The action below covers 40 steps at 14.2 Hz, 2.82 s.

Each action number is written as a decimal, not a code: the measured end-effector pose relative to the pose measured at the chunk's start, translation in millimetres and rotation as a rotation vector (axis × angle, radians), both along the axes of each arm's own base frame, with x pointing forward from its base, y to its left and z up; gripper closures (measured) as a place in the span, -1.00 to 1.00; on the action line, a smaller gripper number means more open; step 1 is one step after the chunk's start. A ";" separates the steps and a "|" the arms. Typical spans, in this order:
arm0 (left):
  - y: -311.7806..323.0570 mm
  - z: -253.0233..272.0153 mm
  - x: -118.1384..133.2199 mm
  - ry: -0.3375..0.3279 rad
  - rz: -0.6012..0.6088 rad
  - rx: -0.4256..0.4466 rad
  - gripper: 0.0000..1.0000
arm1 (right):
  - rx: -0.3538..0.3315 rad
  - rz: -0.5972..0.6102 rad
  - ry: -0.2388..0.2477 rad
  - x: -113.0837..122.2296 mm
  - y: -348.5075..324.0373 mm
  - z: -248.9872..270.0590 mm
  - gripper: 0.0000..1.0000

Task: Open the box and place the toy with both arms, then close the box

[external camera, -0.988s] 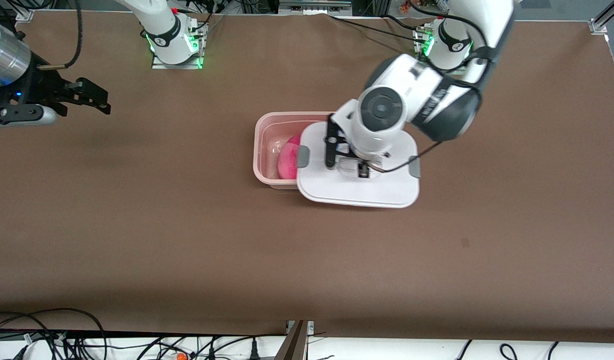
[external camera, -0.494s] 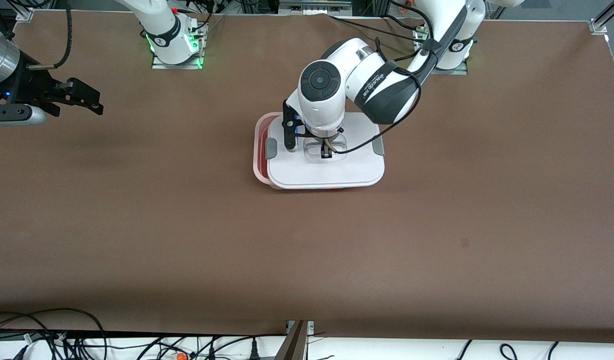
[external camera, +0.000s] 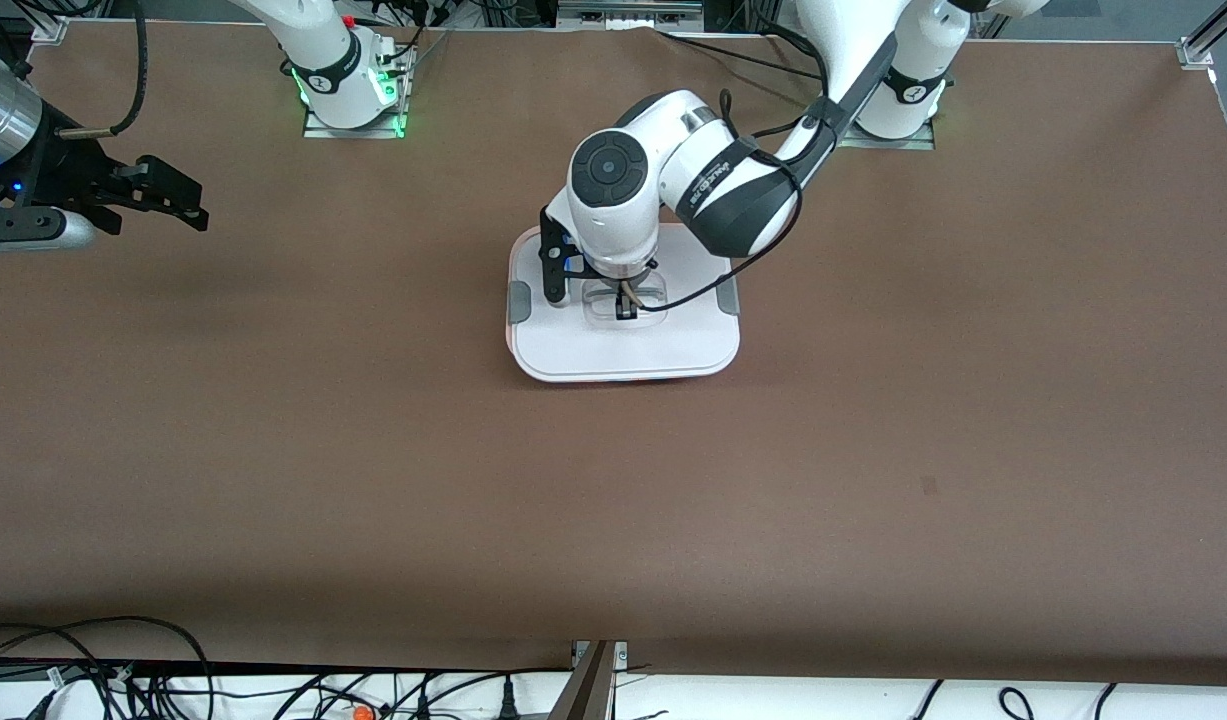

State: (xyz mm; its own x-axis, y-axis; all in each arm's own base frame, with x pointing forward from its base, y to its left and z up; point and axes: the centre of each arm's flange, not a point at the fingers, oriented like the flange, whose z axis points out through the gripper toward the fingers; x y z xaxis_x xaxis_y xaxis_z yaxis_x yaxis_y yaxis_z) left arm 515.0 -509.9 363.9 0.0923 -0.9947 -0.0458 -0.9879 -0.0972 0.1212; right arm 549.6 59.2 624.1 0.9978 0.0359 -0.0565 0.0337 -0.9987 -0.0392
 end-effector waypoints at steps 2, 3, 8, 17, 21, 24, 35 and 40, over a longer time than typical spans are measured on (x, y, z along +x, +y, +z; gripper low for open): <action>-2.3 -2.6 0.7 -0.005 0.000 -0.003 0.86 | 0.002 -0.002 -0.023 0.8 -0.9 9.5 -1.00; -2.2 -1.0 1.7 -0.008 0.002 -0.005 0.86 | 0.003 -0.002 -0.033 0.9 -1.4 13.9 -1.00; -3.1 -2.2 1.5 -0.010 0.003 -0.003 0.86 | -0.002 0.006 -0.020 5.7 1.5 6.0 -1.00; -6.6 -2.4 -1.3 -0.045 -0.023 0.027 0.86 | -0.013 0.005 -0.009 6.7 -1.7 2.6 -1.00; -6.0 -3.9 -0.7 -0.044 -0.022 0.029 0.86 | -0.026 0.018 -0.010 6.1 3.6 2.5 -1.00; -6.2 -4.1 -1.0 -0.044 -0.021 0.029 0.86 | -0.026 0.019 -0.010 6.1 4.0 2.7 -1.00; -10.4 -4.2 -5.5 -0.049 0.046 0.041 0.86 | -0.027 0.025 -0.011 6.1 4.1 2.9 -1.00; -19.2 -4.8 -15.1 -0.054 0.076 0.050 0.86 | -0.027 0.027 -0.011 6.1 4.1 2.9 -1.00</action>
